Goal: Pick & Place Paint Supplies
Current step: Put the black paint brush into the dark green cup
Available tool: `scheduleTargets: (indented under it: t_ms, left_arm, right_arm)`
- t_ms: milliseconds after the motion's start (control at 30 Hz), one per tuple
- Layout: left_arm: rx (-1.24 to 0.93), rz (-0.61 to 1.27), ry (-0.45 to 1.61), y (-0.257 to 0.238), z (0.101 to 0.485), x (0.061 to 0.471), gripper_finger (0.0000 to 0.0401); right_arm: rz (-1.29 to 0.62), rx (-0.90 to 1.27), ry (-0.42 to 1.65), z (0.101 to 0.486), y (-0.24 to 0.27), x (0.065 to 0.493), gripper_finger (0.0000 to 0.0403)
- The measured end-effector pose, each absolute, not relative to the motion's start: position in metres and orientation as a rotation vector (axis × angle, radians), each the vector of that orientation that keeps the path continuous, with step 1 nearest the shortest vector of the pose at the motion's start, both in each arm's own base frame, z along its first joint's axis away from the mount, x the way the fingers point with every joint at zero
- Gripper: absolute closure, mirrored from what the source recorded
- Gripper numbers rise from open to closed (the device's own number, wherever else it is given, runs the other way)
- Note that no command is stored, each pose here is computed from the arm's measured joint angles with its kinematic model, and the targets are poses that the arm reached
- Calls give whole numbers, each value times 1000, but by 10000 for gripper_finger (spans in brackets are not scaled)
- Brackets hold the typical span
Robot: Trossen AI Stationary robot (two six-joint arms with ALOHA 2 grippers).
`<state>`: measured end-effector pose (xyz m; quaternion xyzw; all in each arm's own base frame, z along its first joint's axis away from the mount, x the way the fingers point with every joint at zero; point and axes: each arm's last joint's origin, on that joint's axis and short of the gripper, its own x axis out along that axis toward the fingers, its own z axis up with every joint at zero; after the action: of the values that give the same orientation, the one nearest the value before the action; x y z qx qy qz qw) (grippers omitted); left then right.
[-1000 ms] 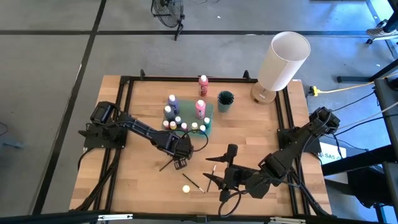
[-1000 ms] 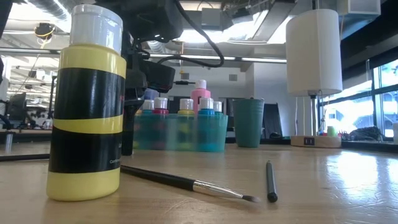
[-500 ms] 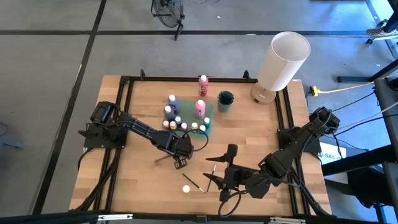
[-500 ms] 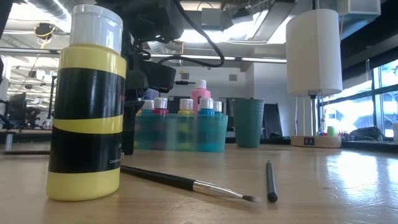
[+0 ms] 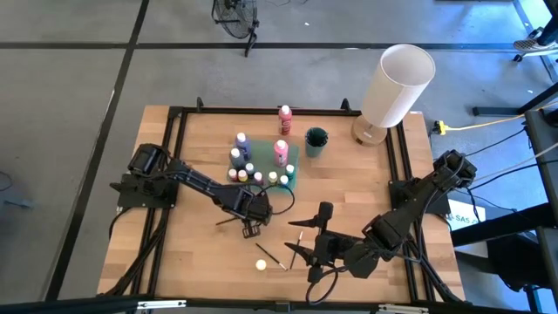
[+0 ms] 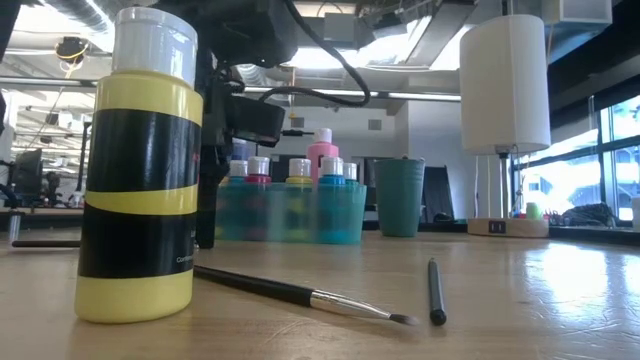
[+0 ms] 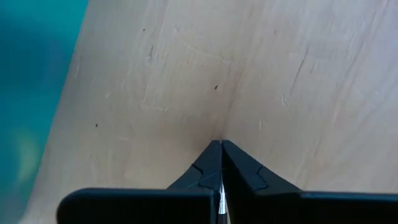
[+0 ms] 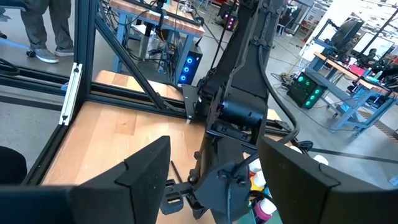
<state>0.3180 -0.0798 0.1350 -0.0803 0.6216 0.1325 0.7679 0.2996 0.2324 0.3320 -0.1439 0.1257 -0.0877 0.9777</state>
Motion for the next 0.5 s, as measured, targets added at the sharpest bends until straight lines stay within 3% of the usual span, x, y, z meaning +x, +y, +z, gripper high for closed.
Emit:
scheduleTargets:
  t_ms: [500]
  left_arm:
    - [-26, 262, 1241, -109, 193, 308, 399]
  right_arm:
    - [-151, -305, 262, 331, 233, 299, 156]
